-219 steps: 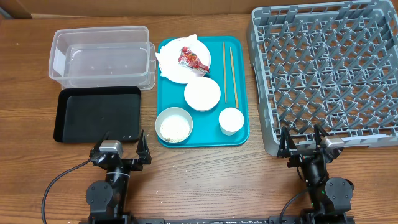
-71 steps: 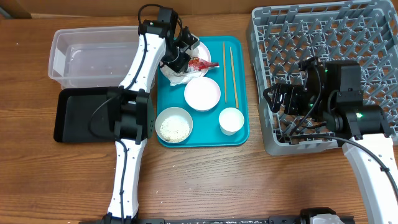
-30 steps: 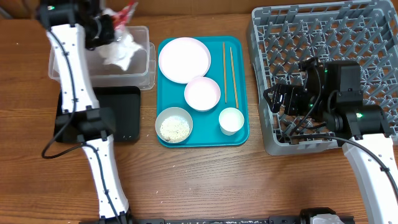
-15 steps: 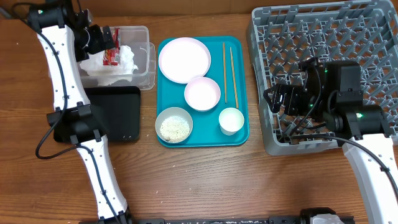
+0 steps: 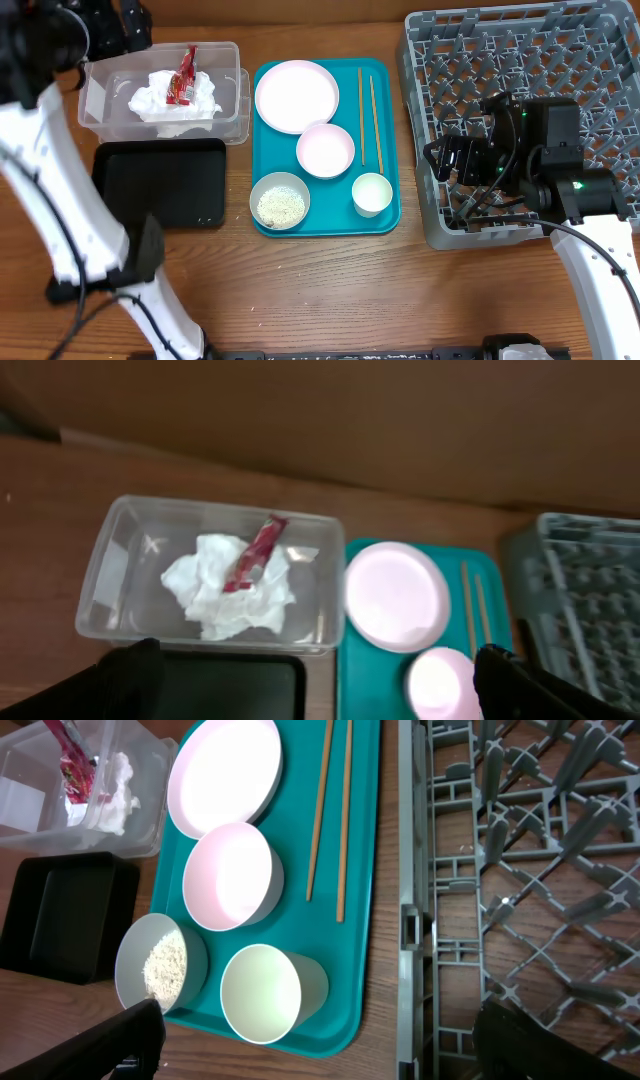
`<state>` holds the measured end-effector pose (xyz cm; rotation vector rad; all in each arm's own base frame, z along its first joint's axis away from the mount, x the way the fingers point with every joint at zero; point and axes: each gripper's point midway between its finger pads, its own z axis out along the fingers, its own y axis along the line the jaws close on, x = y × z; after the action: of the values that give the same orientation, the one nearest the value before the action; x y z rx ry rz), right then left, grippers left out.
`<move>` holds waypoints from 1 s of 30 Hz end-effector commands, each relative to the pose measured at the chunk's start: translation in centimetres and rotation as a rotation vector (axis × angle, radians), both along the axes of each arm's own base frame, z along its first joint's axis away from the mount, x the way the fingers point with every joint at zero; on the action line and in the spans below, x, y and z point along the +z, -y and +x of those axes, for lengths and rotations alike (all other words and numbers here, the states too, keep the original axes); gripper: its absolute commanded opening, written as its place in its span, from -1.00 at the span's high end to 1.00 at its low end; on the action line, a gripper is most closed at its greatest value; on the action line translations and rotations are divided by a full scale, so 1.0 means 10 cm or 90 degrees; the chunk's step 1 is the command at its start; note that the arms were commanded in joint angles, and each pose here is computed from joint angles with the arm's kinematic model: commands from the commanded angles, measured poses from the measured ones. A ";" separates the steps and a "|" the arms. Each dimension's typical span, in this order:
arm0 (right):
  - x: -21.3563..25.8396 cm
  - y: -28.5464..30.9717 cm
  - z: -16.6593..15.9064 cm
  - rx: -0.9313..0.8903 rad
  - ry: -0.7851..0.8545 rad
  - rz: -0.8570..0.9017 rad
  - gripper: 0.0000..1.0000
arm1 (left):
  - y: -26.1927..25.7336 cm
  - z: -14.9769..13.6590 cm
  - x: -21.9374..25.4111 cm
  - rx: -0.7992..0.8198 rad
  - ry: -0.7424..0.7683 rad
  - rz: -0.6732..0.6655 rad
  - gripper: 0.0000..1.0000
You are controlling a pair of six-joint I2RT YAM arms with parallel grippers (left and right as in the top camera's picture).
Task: Sort waste into correct bins and load items into the dishwasher
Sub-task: 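Carry tissue and wrapper with left gripper into the clear plastic bin, then grasp the white bowl of rice with the left gripper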
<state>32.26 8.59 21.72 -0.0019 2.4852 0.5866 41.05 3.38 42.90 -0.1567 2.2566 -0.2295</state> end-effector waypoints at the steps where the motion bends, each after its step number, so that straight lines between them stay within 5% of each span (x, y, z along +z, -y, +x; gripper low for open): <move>1: 0.10 -0.02 0.04 0.003 0.018 0.001 -1.00 | 0.36 -0.28 0.08 -0.070 -0.008 0.006 -0.99; 11: 0.11 -0.02 0.04 0.003 0.020 0.000 -1.00 | 1.10 -0.92 -0.92 -0.229 -0.263 0.011 -0.95; 21: 0.12 -0.02 0.05 0.003 0.024 0.001 -1.00 | 1.79 -0.92 -2.23 -0.384 -0.382 0.056 -0.66; 27: 0.11 -0.02 0.04 0.003 0.021 0.000 -1.00 | 1.91 -0.82 -2.75 -0.341 -0.385 0.027 -0.02; 30: 0.11 -0.02 0.05 0.003 0.023 0.001 -1.00 | 1.98 -0.85 -3.01 -0.345 -0.389 0.024 0.11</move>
<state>32.35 8.60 21.80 -0.0029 2.4805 0.5857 33.70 -15.91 14.80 0.5050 2.8268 -0.4587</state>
